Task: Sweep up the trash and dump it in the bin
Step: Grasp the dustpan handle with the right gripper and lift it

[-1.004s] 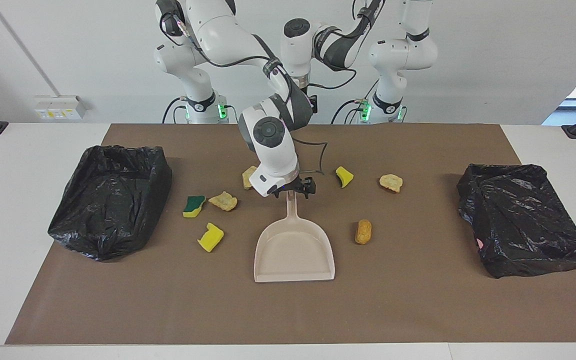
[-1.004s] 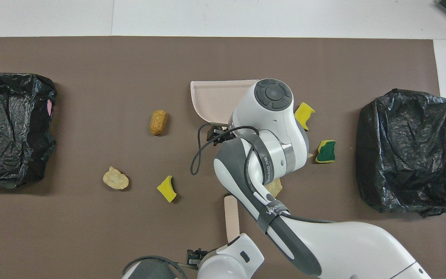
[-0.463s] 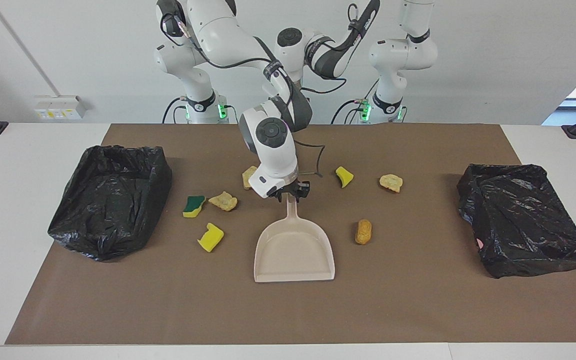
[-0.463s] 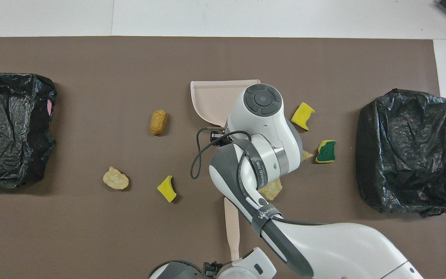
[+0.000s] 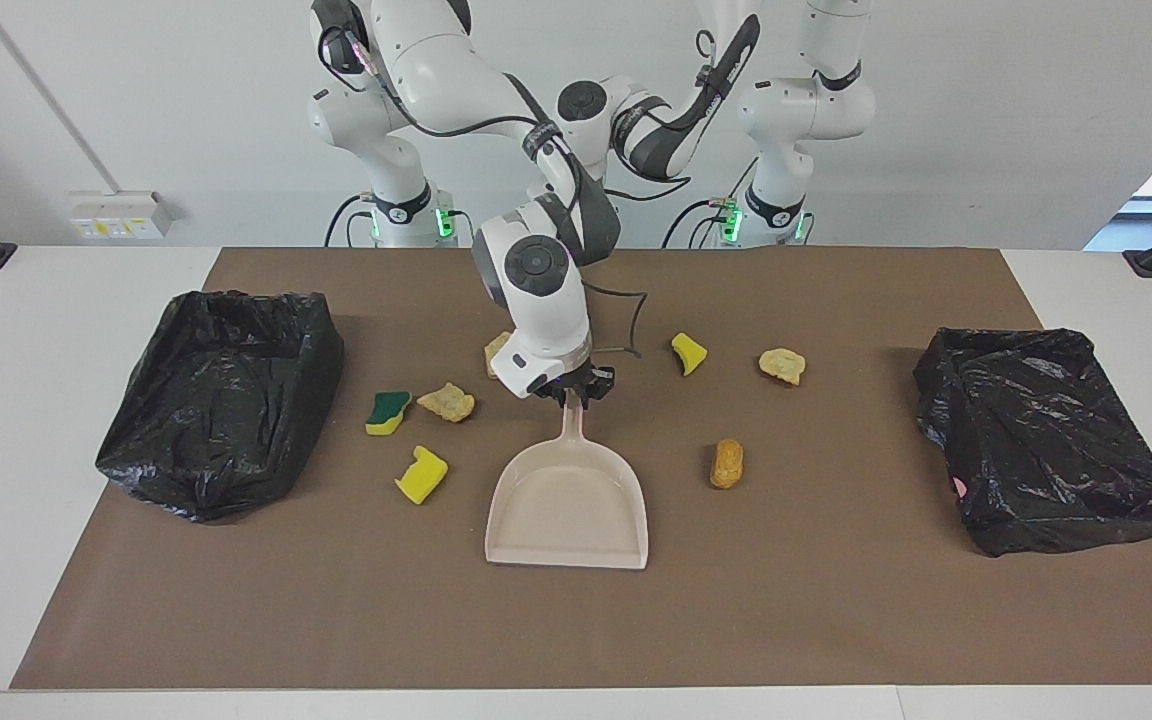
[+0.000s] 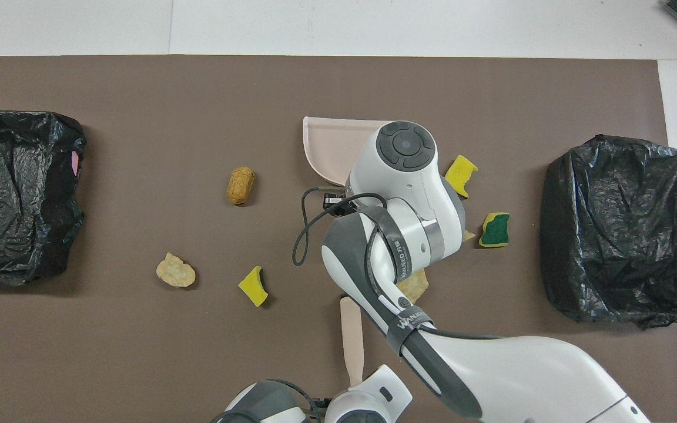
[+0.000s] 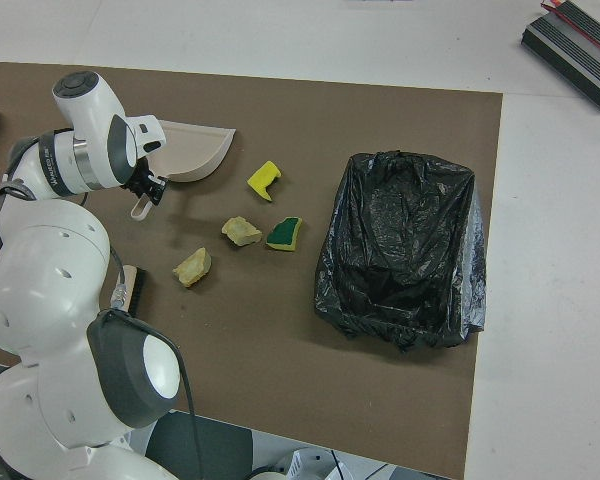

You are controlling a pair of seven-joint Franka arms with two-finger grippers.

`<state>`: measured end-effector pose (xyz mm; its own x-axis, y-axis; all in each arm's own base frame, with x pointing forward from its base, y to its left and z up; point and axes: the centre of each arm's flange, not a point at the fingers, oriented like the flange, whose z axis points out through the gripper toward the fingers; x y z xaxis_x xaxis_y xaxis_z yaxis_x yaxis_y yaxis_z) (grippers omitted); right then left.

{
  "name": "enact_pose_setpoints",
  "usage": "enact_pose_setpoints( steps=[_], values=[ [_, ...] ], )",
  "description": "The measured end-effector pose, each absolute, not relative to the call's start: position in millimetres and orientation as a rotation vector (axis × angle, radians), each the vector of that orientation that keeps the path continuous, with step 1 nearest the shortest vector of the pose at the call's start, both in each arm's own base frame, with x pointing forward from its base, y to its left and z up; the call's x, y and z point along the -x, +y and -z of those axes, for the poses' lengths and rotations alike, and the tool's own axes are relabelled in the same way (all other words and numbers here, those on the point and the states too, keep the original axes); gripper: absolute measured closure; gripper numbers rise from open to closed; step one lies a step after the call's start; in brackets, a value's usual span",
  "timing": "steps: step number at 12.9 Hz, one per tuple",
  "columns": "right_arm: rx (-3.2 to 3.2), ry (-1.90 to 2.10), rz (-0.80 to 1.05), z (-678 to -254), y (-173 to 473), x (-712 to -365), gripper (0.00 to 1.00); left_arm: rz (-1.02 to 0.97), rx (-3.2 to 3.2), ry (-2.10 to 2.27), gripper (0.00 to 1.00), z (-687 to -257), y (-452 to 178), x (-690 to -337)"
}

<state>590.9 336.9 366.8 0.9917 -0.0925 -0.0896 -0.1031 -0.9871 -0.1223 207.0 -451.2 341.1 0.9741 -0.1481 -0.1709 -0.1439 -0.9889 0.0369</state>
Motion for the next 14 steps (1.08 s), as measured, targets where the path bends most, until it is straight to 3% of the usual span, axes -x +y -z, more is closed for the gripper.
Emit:
enact_pose_setpoints(
  steps=[4,8,14],
  values=[
    [2.977,-0.208,-0.057,-433,293,-599,0.67,0.272,-3.099,-0.210,0.74,-341,-449,-211],
    [2.914,-0.665,-0.099,-475,200,-608,0.67,0.299,-3.121,-0.171,0.74,-344,-441,-223],
    [2.799,-1.318,-0.203,-464,171,-604,0.67,0.278,-3.237,-0.013,0.74,-403,-380,-335]
  ],
)
